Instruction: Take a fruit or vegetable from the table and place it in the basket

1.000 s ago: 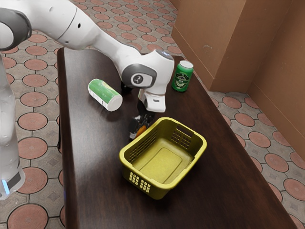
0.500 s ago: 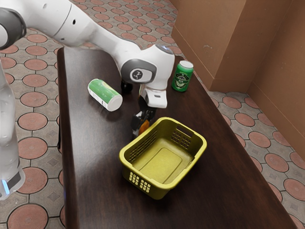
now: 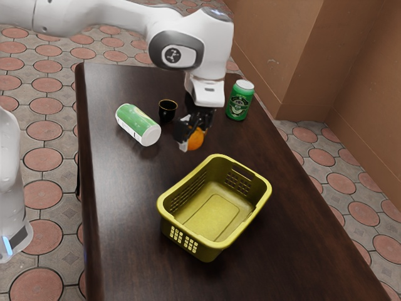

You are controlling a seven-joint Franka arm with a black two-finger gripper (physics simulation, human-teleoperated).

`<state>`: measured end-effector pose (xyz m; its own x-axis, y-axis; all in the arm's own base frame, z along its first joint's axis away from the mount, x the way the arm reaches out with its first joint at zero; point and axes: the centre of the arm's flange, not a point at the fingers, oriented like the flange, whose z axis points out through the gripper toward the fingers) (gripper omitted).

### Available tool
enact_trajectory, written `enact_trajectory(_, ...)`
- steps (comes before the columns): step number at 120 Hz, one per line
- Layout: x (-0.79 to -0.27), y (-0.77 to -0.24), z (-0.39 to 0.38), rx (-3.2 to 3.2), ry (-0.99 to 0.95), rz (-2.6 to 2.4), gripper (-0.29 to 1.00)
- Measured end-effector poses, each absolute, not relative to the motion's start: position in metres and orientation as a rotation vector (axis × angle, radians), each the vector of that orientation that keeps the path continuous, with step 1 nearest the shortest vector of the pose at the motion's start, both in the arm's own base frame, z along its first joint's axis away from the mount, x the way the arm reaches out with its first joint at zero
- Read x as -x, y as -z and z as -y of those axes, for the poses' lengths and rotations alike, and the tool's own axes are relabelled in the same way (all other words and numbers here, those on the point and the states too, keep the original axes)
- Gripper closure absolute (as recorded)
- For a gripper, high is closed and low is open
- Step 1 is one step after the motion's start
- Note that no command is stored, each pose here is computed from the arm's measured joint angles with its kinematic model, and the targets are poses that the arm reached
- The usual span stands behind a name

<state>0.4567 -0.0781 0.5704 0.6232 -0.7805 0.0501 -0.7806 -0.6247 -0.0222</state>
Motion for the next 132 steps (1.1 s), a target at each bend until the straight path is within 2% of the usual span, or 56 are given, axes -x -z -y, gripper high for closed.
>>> enact_trajectory(45, -0.432, -0.596, 0.189, -2.720, -0.090, 1.587, 0.55)
enact_trajectory(74, -0.432, -0.592, 0.214, -2.702, -0.092, 1.610, 0.55)
enact_trajectory(101, -0.436, -0.586, 0.218, -2.694, -0.074, 1.583, 0.16)
enact_trajectory(114, -0.436, -0.586, 0.217, -2.695, -0.068, 1.570, 0.08)
enact_trajectory(132, -0.437, -0.585, 0.215, -2.700, -0.065, 1.554, 0.03)
